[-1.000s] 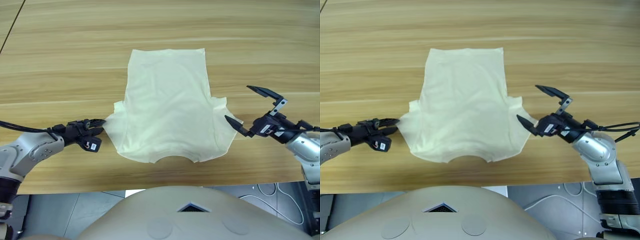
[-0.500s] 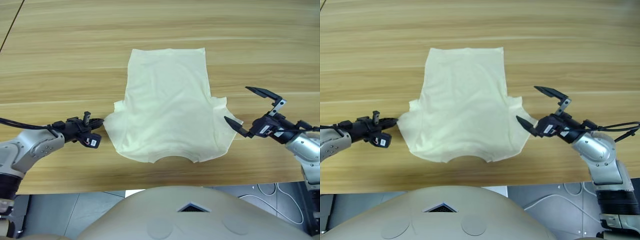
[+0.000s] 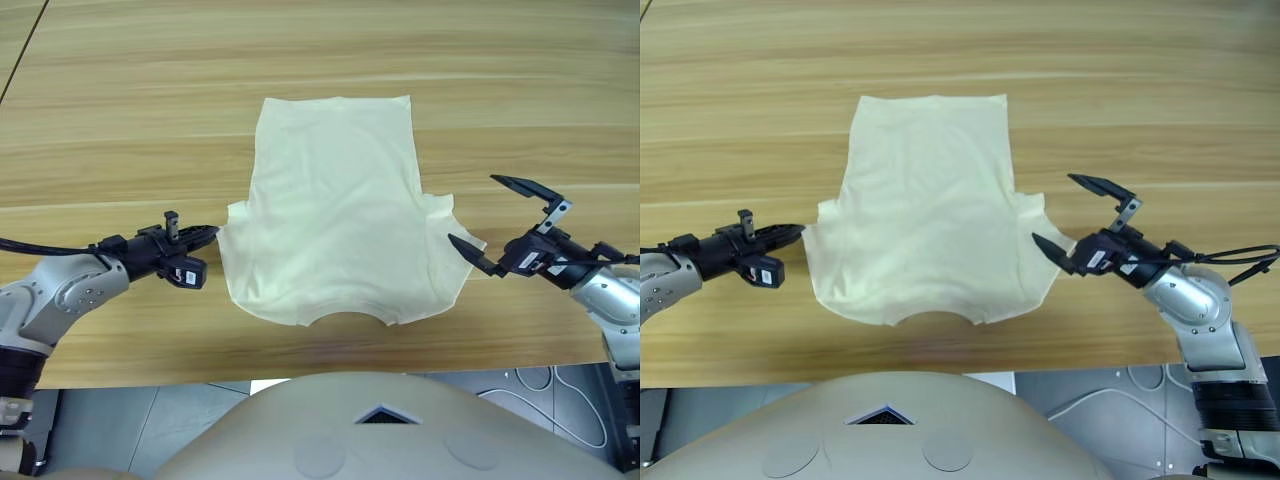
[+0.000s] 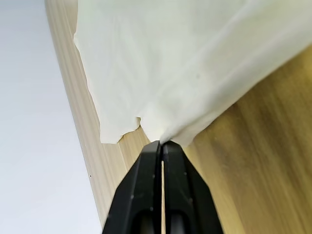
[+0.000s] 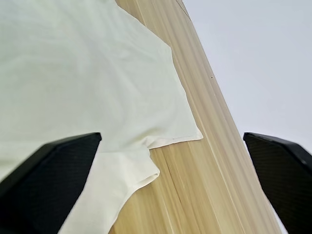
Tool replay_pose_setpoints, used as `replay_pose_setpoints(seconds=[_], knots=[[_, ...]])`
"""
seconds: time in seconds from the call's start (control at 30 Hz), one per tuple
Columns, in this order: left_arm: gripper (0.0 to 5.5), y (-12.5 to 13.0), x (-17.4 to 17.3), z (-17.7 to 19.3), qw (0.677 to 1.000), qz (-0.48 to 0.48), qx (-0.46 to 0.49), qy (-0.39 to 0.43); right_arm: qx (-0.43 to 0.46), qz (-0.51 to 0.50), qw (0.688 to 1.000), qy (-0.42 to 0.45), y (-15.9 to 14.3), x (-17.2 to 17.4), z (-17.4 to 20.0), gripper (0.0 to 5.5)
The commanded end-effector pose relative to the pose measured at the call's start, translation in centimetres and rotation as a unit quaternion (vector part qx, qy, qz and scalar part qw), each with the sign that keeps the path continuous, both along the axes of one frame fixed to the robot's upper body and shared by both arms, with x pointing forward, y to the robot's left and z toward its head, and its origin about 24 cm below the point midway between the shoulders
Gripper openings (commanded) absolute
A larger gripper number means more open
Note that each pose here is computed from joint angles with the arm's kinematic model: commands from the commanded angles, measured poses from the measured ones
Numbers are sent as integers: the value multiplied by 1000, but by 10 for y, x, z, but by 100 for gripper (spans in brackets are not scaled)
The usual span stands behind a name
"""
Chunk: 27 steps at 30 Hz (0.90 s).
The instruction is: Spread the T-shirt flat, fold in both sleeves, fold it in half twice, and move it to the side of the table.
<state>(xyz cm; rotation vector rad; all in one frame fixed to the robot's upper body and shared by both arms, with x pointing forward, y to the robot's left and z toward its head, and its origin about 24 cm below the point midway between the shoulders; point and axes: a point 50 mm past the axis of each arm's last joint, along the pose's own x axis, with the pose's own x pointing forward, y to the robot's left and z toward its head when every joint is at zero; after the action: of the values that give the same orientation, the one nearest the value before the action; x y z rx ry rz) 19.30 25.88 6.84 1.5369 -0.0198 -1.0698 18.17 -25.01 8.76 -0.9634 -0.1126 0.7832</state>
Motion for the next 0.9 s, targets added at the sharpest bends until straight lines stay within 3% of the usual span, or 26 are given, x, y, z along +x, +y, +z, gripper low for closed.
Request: replay_pose_setpoints(seconds=[0.03,0.57,0.9], knots=[[1,-11,6,7,999,-21,-24,-24,-2,9,1000,-1,4,0,0,540],[1,-75,18,-7,989,-117,-90,-30,0,16,1000,-6,8,0,0,540],[1,-73,25,-22,992,-105,-68,4,2,18,1000,-7,10,-1,1,540]])
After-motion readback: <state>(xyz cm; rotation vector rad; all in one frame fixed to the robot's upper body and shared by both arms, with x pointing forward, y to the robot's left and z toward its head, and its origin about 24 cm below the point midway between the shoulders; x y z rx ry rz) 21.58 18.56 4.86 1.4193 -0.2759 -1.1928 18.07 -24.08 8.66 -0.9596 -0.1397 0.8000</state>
